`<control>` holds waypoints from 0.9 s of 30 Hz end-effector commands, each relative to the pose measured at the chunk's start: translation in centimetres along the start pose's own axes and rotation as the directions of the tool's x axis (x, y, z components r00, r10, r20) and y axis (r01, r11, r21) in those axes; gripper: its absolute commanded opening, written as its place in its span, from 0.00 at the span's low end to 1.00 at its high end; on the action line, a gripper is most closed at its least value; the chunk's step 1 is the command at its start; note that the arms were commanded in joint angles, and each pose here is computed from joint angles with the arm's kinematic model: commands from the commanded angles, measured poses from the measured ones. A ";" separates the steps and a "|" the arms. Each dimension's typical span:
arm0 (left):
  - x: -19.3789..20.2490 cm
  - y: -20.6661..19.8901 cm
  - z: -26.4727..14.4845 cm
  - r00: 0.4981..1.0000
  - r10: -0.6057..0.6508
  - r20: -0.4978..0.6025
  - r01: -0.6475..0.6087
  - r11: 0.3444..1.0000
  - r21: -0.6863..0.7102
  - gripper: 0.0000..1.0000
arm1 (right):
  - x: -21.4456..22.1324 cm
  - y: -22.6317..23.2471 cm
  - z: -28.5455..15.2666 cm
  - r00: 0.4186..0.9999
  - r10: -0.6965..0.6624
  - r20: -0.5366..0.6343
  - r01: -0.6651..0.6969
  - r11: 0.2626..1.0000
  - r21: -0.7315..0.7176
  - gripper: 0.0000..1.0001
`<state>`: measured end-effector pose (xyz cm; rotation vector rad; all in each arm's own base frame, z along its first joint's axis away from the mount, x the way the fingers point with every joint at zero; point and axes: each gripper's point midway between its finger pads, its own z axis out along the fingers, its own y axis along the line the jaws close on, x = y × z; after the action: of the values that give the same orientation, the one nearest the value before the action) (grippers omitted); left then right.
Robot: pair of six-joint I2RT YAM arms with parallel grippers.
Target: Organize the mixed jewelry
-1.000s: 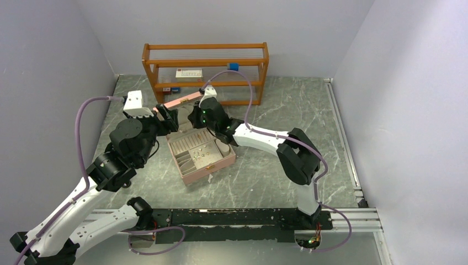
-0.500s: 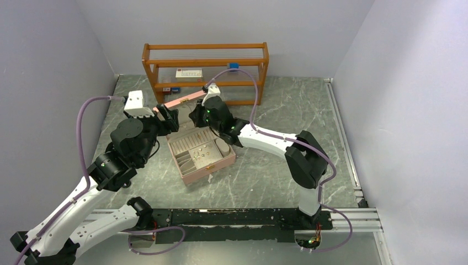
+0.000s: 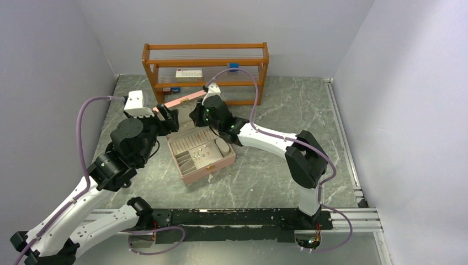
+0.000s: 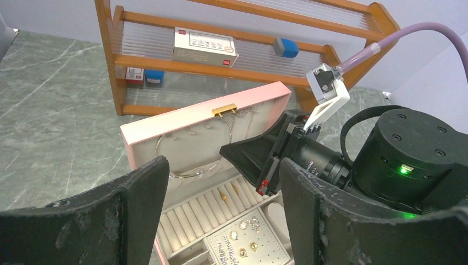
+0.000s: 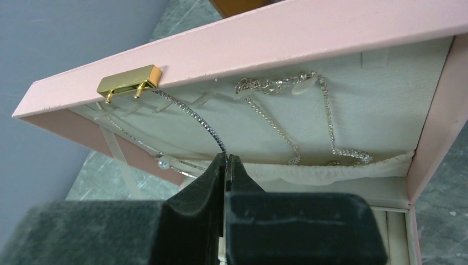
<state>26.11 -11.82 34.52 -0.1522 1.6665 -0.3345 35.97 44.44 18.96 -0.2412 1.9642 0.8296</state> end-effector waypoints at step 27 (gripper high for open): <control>1.1 -0.4 0.0 0.999 0.006 -0.036 -0.005 1.000 0.023 0.78 | 1.0 -1.9 -1.8 0.952 0.305 0.002 -0.302 0.943 0.142 0.49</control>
<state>26.16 -12.03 34.26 -0.1428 1.6769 -0.3352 35.29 43.73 16.22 -0.0715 2.1034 0.8433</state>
